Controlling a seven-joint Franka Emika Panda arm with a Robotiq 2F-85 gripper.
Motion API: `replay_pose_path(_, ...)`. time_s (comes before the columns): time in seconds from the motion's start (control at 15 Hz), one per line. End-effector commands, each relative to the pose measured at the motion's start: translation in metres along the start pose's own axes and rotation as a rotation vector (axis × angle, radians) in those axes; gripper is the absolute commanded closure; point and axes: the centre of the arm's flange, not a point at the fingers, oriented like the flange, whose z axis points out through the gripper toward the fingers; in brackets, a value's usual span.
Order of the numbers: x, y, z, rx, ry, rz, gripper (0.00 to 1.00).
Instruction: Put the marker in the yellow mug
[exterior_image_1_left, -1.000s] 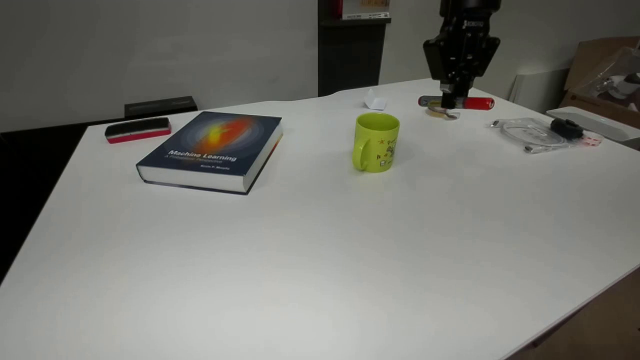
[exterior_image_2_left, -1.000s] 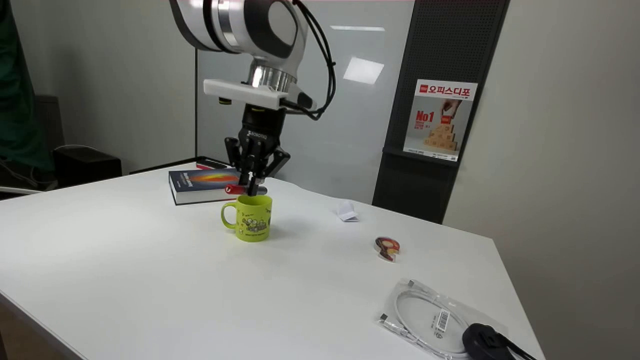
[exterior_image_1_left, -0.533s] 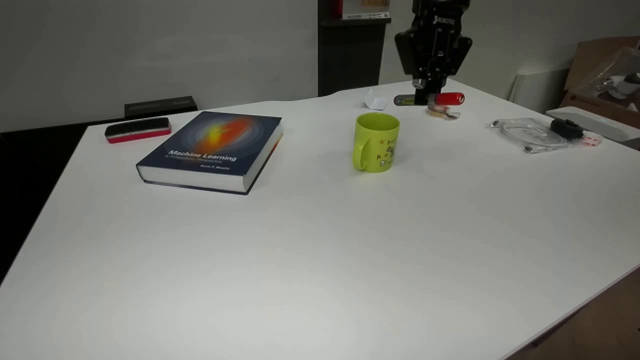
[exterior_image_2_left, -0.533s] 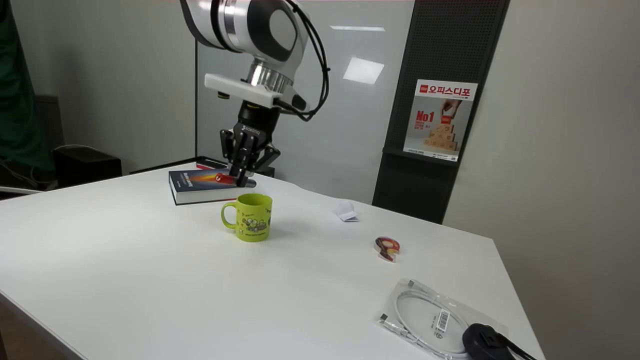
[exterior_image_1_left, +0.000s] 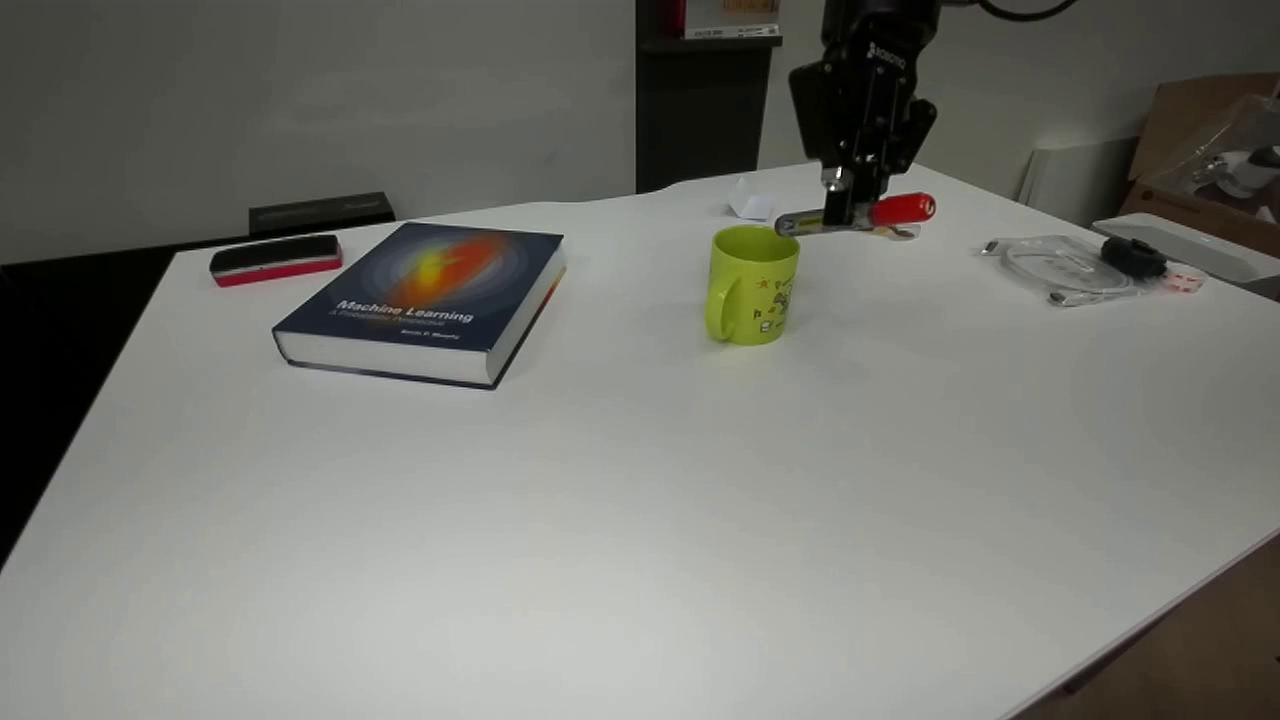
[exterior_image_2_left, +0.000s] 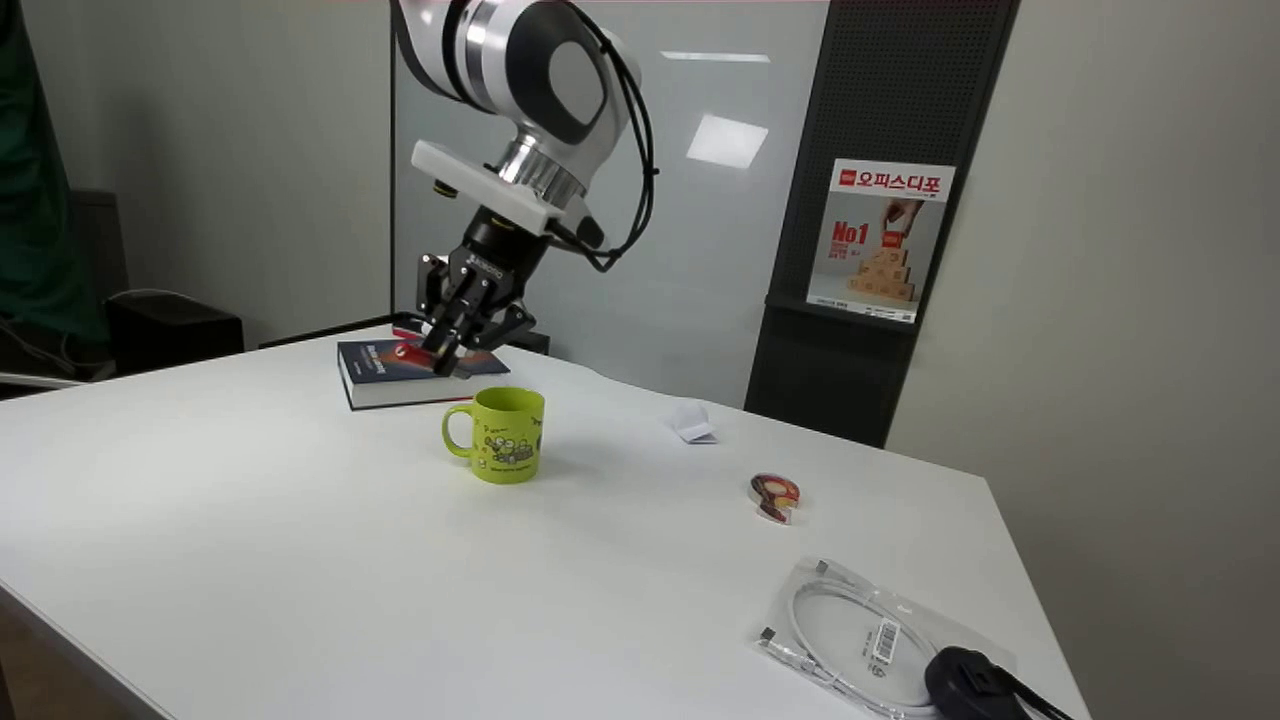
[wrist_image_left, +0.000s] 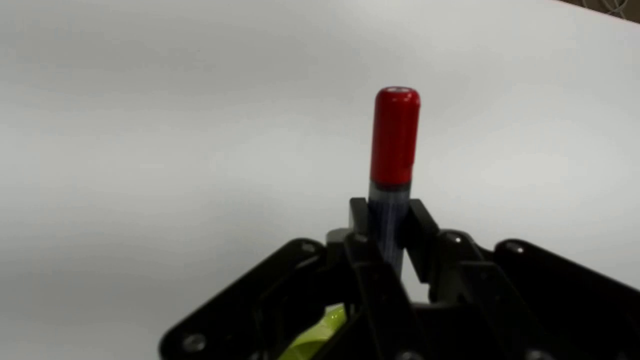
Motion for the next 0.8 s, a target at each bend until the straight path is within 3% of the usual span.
replay_pose_path(0.0, 0.02, 0.006, -0.015, 0.046, -0.032, 0.035, 0.95)
replay_pose_path(0.4, 0.05, 0.025, -0.026, 0.019, -0.041, 0.117, 0.95)
replay_pose_path(0.73, 0.072, 0.03, -0.02, 0.051, -0.06, 0.131, 0.95)
